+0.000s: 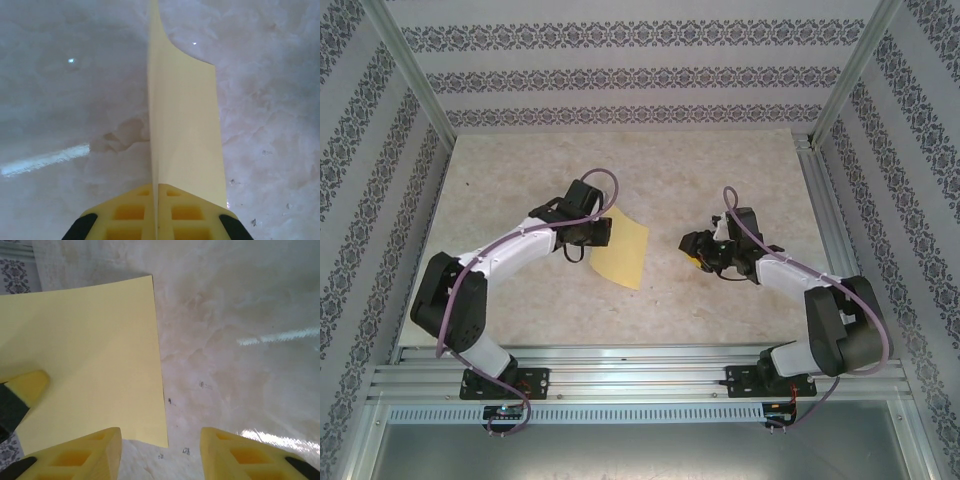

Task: Fold a paper plane with a square sheet of paper (fold left side to right side)
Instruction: Place a square sheet of paper at the center of the table.

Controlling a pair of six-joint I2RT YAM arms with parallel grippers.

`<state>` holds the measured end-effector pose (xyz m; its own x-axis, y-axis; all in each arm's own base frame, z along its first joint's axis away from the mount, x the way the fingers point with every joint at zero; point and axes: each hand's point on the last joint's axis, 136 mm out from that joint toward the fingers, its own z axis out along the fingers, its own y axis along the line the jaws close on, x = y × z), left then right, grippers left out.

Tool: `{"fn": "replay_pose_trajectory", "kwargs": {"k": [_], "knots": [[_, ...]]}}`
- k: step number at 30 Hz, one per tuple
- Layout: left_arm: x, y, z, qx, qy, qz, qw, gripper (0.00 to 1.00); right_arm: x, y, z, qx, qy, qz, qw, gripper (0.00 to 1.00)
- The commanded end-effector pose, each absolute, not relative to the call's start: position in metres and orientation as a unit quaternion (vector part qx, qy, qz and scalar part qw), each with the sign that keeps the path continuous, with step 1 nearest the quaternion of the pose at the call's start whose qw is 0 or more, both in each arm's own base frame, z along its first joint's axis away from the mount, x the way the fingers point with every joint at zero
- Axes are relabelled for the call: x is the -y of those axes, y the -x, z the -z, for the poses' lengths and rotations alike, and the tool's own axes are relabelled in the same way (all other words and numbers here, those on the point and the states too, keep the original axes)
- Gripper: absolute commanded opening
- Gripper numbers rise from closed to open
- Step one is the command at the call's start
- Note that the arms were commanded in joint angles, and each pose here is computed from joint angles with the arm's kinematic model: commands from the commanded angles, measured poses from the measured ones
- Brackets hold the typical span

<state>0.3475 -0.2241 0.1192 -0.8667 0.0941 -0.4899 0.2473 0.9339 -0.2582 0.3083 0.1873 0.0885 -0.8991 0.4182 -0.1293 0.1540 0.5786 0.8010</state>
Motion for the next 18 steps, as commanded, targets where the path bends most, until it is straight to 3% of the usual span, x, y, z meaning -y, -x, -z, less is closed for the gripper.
{"fn": "replay_pose_trajectory", "kwargs": {"k": [1,10,18], "knots": [[0.202,-0.329,-0.094,-0.966,-0.173,0.025,0.188,0.00,-0.191,-0.340,-0.112,-0.841,-0.200,-0.458,0.208,0.46],[0.220,-0.334,-0.082,-0.954,-0.224,-0.076,0.185,0.00,-0.211,-0.367,-0.118,-0.805,-0.236,-0.507,0.199,0.52],[0.238,-0.335,-0.087,-0.939,-0.259,-0.084,0.212,0.00,-0.249,-0.408,-0.117,-0.740,-0.278,-0.597,0.140,0.44]]}}
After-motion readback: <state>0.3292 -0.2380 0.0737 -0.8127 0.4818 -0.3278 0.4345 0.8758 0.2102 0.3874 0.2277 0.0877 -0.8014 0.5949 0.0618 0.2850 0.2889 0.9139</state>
